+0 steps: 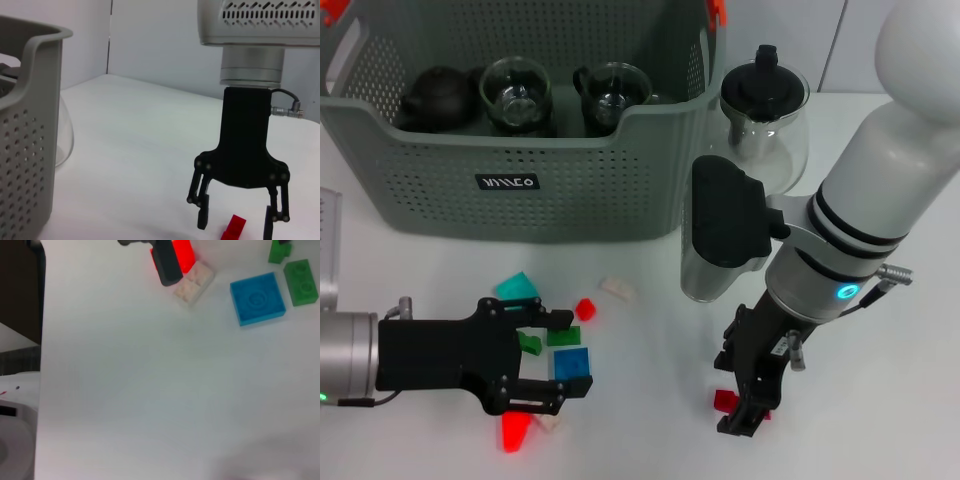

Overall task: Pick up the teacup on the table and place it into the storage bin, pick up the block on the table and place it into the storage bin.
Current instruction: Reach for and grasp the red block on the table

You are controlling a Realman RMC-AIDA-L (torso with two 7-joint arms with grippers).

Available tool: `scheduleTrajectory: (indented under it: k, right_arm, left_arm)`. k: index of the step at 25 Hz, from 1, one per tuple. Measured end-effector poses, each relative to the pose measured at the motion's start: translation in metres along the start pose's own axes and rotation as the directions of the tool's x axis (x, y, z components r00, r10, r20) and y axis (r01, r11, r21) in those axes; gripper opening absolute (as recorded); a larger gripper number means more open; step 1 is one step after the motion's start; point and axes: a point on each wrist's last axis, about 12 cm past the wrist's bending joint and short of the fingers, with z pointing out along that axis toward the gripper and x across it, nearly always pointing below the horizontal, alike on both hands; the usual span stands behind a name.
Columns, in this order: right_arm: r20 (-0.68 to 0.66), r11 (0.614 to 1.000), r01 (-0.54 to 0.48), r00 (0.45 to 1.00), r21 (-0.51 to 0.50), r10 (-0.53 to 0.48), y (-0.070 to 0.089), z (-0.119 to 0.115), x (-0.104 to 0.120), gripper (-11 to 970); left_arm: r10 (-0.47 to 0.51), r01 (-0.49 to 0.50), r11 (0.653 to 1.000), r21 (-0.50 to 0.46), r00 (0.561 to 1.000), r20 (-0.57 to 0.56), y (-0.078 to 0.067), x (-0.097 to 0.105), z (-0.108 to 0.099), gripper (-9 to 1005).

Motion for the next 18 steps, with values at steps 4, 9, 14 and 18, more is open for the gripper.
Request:
scheduleTrajectory:
  k: [4, 9, 14, 18]
  right_arm:
    - [-0.011, 1.000, -0.005, 1.000, 0.010, 0.006, 0.0006, 0.0028, -0.0010, 780]
    - [-0.019, 1.000, -0.006, 1.000, 0.020, 0.006, 0.0015, 0.0062, -0.0020, 682]
    - [-0.028, 1.000, -0.003, 1.000, 0.025, 0.004, 0.0027, 0.0089, -0.0029, 636]
    - [-0.027, 1.000, 0.000, 1.000, 0.025, 0.001, 0.0034, 0.0092, -0.0039, 599]
  left_arm:
    - [0.000, 0.000, 1.000, -0.002, 1.000, -0.014, 0.0005, 0.0012, 0.0002, 812]
    - [-0.001, 0.001, 1.000, -0.006, 1.000, -0.017, 0.0013, 0.0017, 0.0009, 812]
    - [-0.004, 0.004, 1.000, -0.006, 1.000, -0.015, 0.0012, 0.0020, 0.0012, 811]
    - [-0.007, 0.007, 1.000, -0.009, 1.000, -0.013, 0.0013, 0.0023, 0.0008, 811]
